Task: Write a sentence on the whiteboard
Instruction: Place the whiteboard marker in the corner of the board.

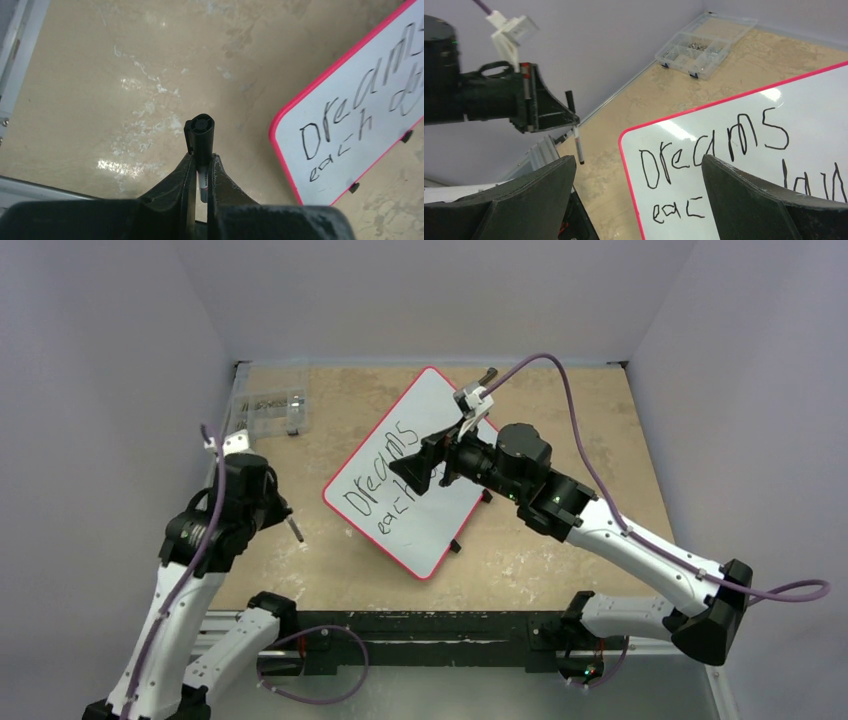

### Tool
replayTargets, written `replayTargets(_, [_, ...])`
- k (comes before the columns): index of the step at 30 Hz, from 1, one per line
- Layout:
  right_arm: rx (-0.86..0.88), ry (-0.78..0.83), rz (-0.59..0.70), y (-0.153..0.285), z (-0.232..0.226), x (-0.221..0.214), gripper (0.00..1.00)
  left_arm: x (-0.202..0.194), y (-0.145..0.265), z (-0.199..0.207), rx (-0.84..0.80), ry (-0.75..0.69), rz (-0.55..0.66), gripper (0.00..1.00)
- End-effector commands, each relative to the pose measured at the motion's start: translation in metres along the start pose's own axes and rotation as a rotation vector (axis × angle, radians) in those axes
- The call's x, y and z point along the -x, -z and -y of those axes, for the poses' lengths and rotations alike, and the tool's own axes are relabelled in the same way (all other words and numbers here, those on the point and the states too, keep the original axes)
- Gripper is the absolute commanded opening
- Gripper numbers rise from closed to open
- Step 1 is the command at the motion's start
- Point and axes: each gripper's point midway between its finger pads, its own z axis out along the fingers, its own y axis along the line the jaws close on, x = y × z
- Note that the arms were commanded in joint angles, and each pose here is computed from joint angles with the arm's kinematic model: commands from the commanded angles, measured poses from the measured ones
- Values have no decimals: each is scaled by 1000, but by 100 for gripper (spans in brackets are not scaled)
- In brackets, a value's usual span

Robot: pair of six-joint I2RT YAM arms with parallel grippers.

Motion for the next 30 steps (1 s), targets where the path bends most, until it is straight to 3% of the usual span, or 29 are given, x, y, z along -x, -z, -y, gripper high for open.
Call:
replayTargets(1, [-20, 14, 16, 15, 1, 5, 99, -34, -33, 6, -10, -52, -164, 0])
replayTargets(10, [-70, 29, 13, 37, 10, 2, 99, -80, -91, 0, 74, -15, -327, 0])
replayTargets(13, [-98, 32, 28, 45, 15, 4, 99, -88, -101, 13, 21, 4, -390, 0])
replayTargets(22, [-131, 32, 48, 60, 22, 1, 99, -105, -133, -4, 153, 72, -373, 0])
replayTargets(30, [-150, 44, 45, 64, 27, -3, 99, -135, -164, -14, 215, 62, -436, 0])
